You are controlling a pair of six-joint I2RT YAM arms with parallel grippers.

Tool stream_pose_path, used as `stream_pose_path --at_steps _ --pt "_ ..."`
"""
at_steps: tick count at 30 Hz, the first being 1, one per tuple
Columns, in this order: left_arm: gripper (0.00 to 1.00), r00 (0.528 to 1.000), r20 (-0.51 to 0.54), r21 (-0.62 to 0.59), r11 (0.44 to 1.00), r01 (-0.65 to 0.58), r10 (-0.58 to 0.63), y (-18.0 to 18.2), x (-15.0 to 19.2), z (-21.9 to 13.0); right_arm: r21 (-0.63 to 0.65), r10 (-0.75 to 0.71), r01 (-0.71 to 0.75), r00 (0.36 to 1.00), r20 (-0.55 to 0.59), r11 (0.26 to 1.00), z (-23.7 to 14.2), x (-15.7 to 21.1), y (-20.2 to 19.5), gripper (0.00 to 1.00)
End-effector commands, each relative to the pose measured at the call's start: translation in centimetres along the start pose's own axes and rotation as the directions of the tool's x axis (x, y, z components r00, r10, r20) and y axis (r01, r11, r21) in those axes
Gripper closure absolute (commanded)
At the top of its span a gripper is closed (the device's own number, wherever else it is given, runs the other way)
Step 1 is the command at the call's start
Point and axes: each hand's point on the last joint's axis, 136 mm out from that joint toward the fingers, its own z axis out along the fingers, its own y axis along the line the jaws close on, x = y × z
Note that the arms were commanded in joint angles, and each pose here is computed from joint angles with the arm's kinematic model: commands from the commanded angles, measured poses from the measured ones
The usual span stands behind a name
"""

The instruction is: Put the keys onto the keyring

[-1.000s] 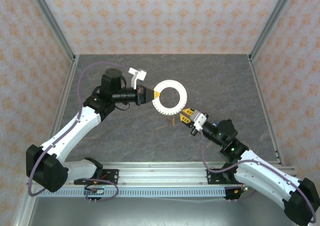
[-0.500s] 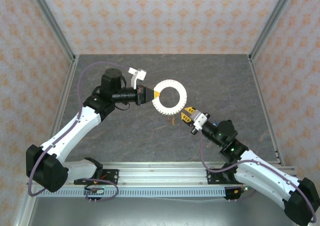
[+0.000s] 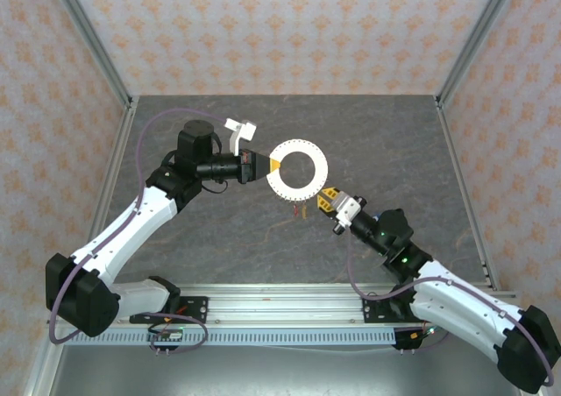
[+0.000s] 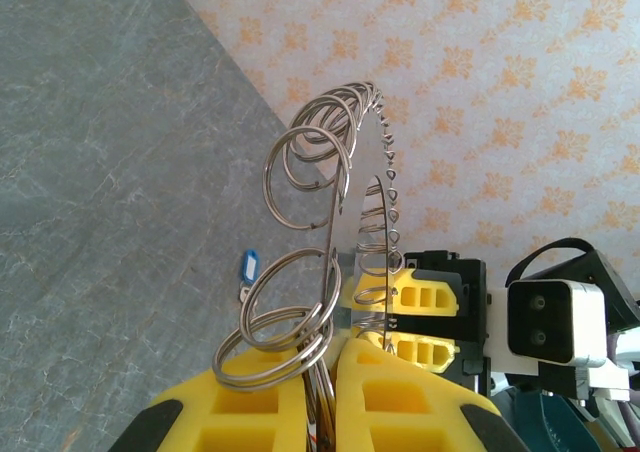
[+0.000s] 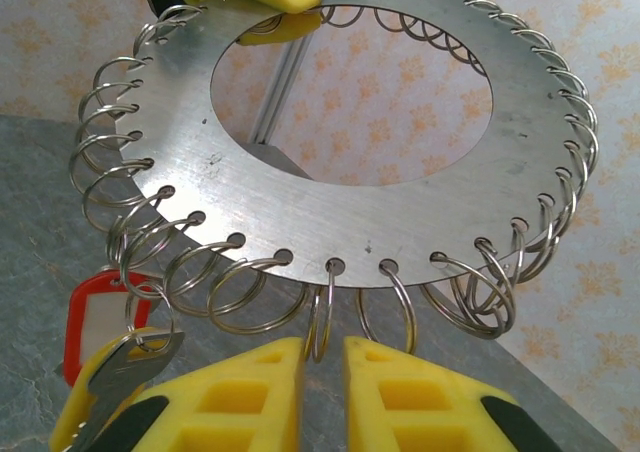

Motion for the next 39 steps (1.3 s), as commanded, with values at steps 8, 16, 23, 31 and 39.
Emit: stream_pose_path --at_steps 8,16,23,31,39 --pt "1.0 0.997 0.066 0.024 0.999 -0.044 0.043 -1.2 -1.9 -0.6 0.043 0.009 -0.014 0.995 0.1 0.999 0.0 -2.4 -1.0 0.86" --pt "1.0 0.997 0.069 0.029 0.999 -0.043 0.041 -1.3 -2.0 -0.6 0.039 0.017 -0.021 0.996 0.087 0.999 0.0 -2.0 -0.8 0.92" --pt "1.0 0.997 0.074 0.013 0.999 -0.039 0.038 -0.9 -1.9 -0.6 0.053 0.017 -0.02 0.998 0.058 0.998 0.0 -1.5 -1.1 1.0" --pt "1.0 0.997 0.075 -0.034 0.999 -0.009 0.011 0.5 -1.3 -0.4 0.054 0.089 -0.092 0.994 0.062 0.994 -0.2 -2.0 -1.4 1.0" --pt "1.0 0.997 0.055 -0.033 0.998 0.057 -0.055 1.8 -0.3 0.5 0.03 0.146 -0.148 0.988 0.045 0.989 0.2 -2.2 -1.2 1.0"
